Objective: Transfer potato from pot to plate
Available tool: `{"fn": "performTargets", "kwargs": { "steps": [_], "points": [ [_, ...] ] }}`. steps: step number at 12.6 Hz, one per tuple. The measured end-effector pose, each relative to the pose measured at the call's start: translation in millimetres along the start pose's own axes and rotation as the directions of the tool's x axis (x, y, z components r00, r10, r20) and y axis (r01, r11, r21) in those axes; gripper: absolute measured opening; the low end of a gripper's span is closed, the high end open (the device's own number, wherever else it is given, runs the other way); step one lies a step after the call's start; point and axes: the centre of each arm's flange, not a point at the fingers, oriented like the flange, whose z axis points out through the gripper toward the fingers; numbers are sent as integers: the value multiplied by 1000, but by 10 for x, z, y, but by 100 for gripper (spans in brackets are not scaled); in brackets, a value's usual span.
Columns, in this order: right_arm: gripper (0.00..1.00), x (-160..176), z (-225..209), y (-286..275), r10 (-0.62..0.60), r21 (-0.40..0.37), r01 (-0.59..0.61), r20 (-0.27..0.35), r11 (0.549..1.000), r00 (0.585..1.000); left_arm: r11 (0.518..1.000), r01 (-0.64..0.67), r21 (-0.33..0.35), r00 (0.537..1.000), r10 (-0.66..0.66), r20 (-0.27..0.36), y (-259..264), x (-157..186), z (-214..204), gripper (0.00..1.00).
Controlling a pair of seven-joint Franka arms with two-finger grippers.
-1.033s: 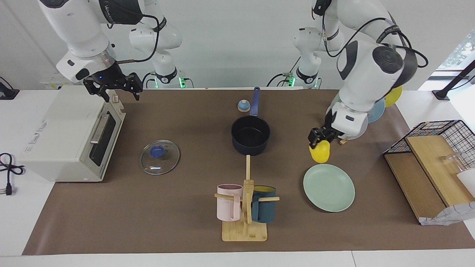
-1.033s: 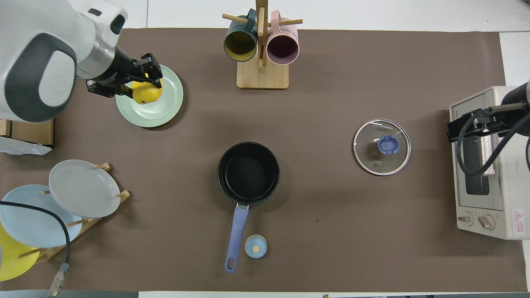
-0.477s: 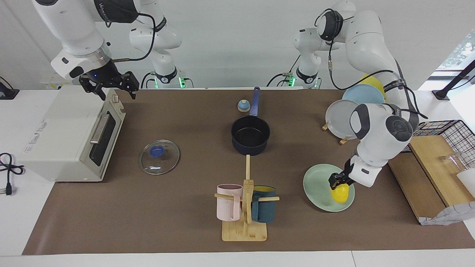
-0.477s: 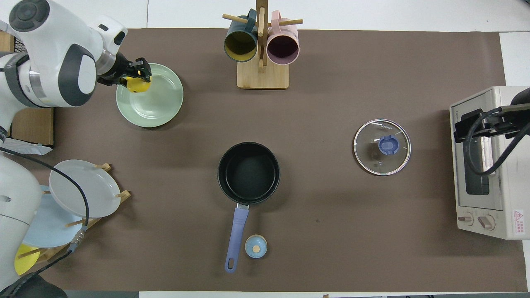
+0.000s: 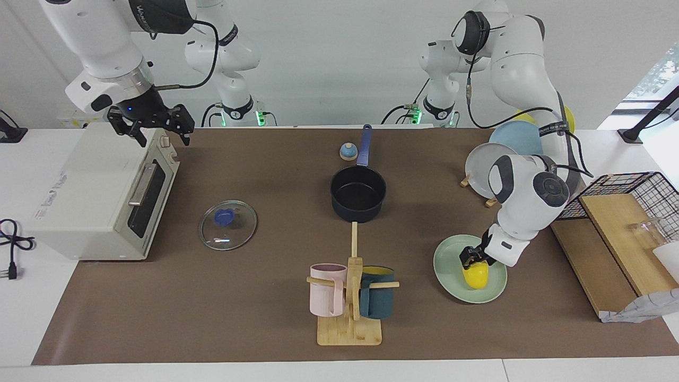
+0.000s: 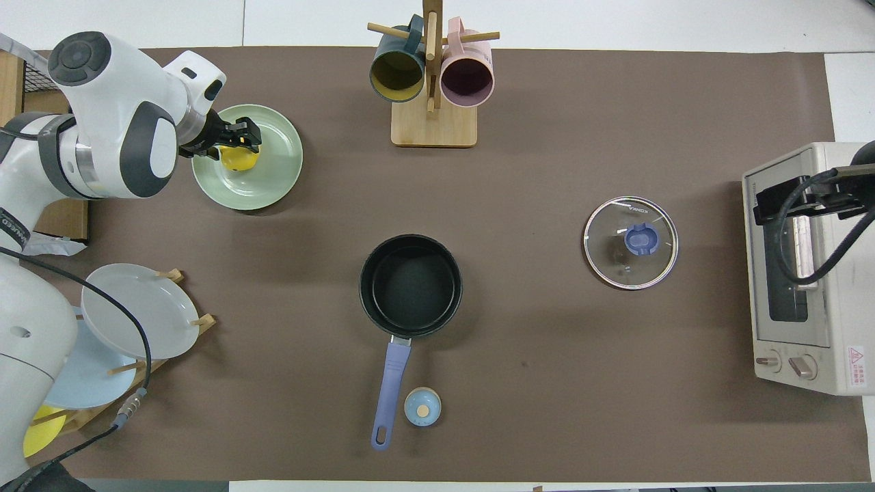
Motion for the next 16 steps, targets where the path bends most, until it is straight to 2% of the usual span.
{"fn": "performTargets", "kwargs": {
  "steps": [1,3,5,8,10,13,16],
  "points": [
    [100,1,-1,-23,-4,0,4,0,1000,1000,1000,-1,1,1000,1,-4,-5,0,-91,99],
    [100,5,-5,-83,-15,-1,15,-3,1000,1000,1000,-5,5,1000,5,-4,-10,-6,-579,100],
    [100,17,-15,-102,-19,-1,19,-15,1000,1000,1000,-4,11,1000,4,-22,-44,-139,-1393,100],
    [100,18,-15,-101,-18,-1,18,-15,1000,1000,999,0,37,998,2,-58,-168,-612,-2538,100],
    [100,18,-15,-101,-19,-1,19,-15,1000,1000,998,-37,56,999,38,-26,-231,-1015,-3059,100],
    [100,18,-16,-104,-19,-1,19,-15,1000,1000,993,-85,76,994,80,71,-321,-1523,-3320,100],
    [100,18,-15,-104,-19,-1,19,-15,1000,1000,992,-93,89,987,80,137,-348,-1822,-3051,100]
  ]
}}
